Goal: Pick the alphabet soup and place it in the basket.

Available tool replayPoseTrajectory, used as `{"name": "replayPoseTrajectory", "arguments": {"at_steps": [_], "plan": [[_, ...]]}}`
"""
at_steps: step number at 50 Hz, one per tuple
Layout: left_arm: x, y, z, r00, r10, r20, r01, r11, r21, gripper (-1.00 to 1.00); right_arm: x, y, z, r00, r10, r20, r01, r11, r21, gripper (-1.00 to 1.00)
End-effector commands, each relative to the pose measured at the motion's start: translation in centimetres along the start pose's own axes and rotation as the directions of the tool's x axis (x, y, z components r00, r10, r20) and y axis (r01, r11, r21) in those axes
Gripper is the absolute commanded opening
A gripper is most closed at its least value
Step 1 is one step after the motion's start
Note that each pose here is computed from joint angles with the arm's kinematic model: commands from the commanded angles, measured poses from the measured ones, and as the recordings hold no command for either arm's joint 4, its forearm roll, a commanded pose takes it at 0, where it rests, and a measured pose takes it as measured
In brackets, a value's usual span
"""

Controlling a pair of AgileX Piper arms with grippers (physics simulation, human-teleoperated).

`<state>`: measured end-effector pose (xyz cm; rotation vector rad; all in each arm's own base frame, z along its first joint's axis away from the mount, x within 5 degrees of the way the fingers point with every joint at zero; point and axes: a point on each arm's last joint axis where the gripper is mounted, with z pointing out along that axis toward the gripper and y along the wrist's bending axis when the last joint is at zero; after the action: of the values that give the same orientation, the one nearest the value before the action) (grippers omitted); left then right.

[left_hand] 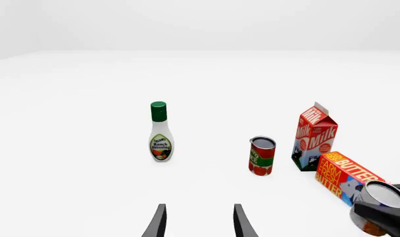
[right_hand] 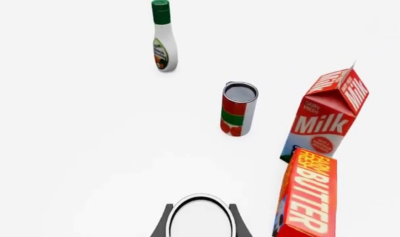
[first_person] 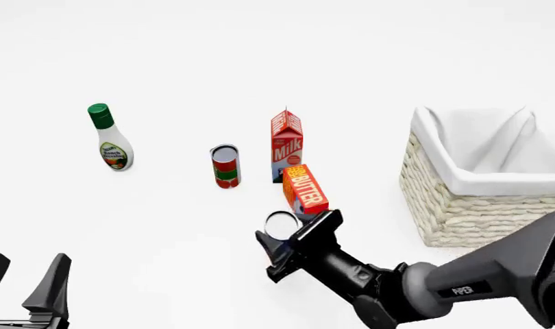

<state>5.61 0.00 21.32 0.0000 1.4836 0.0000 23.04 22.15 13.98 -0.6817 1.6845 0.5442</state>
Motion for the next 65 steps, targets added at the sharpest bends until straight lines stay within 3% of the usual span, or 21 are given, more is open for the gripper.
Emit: {"name": "replayPoseTrajectory", "arguments": {"at_steps": [1, 24, 40, 52, 65], "plan": [[0.0, 0.0, 0.0, 1.0, 0.0, 0.0, 0.0, 1.0, 0.0, 1.0, -3.4, 0.1, -2.9, 0.996, -0.005, 0.087, 0.005, 1.0, -0.002, -1.0], [0.0, 0.0, 0.0, 1.0, 0.0, 0.0, 0.0, 1.0, 0.0, 1.0, -9.2, -1.4, -10.0, 0.965, -0.071, 0.253, 0.054, 0.996, 0.074, -1.0], [0.0, 0.0, 0.0, 1.0, 0.0, 0.0, 0.0, 1.0, 0.0, 1.0, -11.8, -2.9, -13.5, 0.941, -0.142, 0.306, 0.093, 0.981, 0.169, -1.0], [0.0, 0.0, 0.0, 1.0, 0.0, 0.0, 0.0, 1.0, 0.0, 1.0, -14.7, -4.7, -15.9, 0.923, -0.213, 0.321, 0.119, 0.95, 0.287, -1.0], [0.0, 0.0, 0.0, 1.0, 0.0, 0.0, 0.0, 1.0, 0.0, 1.0, -16.9, -7.3, -17.1, 0.919, -0.273, 0.284, 0.134, 0.894, 0.427, -1.0]]}}
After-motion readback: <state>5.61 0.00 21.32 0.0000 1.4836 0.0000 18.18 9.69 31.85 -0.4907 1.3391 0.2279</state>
